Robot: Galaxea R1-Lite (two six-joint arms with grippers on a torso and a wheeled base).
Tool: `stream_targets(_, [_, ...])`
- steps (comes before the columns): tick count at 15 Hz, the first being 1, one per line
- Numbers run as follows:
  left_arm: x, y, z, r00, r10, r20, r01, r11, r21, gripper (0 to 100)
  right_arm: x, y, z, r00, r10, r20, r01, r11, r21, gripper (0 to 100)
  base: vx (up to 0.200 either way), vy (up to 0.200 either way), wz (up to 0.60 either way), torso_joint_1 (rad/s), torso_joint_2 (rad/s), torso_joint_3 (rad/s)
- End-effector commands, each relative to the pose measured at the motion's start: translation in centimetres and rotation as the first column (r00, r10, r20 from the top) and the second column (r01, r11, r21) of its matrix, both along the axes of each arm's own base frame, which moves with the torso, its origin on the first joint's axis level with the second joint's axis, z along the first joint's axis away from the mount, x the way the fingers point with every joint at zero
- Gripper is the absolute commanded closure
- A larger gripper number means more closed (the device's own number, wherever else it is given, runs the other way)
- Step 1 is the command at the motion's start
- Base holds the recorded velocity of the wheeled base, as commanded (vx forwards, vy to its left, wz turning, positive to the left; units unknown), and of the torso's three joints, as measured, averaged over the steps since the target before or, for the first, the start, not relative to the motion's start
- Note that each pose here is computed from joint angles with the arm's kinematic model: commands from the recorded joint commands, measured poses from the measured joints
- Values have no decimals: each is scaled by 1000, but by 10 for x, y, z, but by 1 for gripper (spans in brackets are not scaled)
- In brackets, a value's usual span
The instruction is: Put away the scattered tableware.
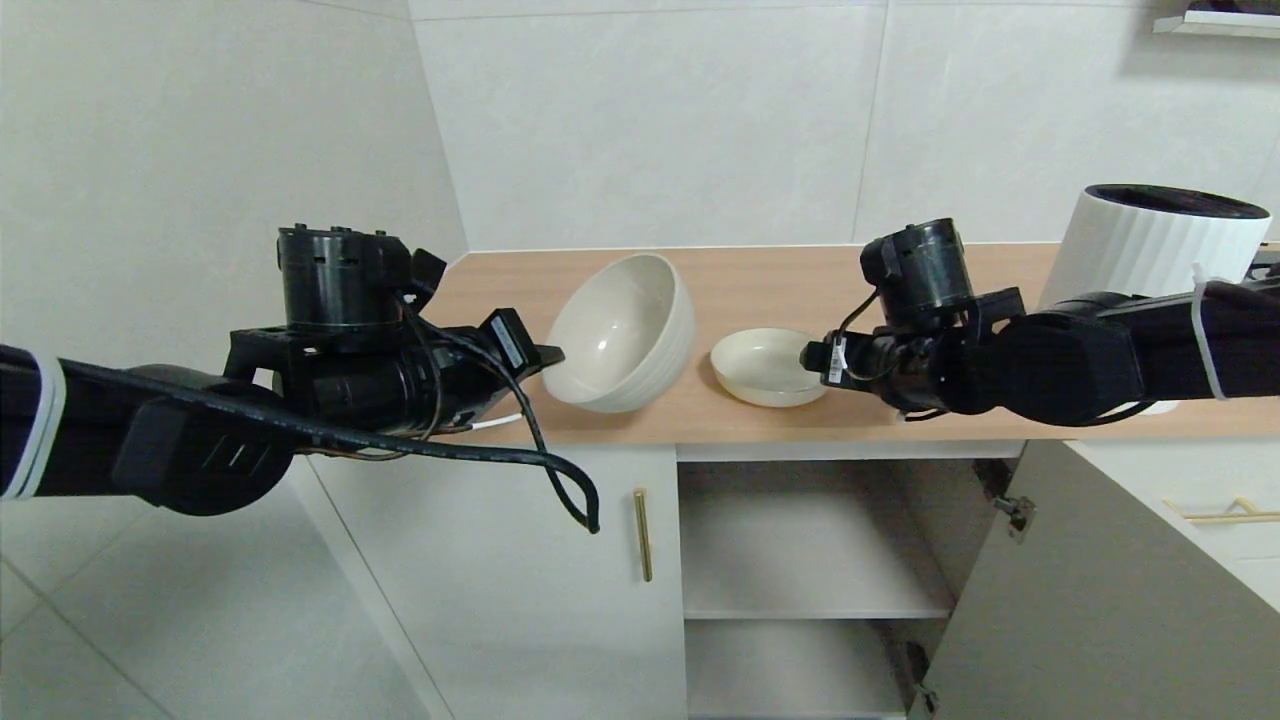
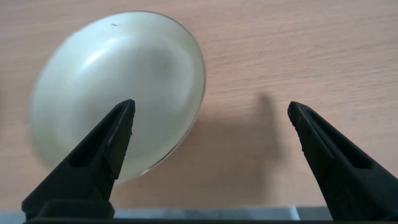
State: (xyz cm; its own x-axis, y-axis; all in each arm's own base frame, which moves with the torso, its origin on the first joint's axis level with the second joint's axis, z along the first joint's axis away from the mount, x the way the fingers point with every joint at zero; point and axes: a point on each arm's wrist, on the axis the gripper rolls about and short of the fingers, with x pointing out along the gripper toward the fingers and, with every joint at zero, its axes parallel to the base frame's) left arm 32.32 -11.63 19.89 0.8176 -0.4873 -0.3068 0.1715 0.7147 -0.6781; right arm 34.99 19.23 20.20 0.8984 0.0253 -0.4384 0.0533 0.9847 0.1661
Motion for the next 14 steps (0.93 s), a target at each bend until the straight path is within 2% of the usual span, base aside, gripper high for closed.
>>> stream_targets(1, [-1,0,2,1000,0,6,0,1000,-3,100,7,4,-12,1000,-3,-21,3,1000,-12,0,0,0,0,0,0,0])
stream_targets(14, [-1,0,1,1000,0,-1,0,1000,-2,100,12,3,-15,1000,-23,-21,22,1000,-21,0,0,0,0,0,0,0])
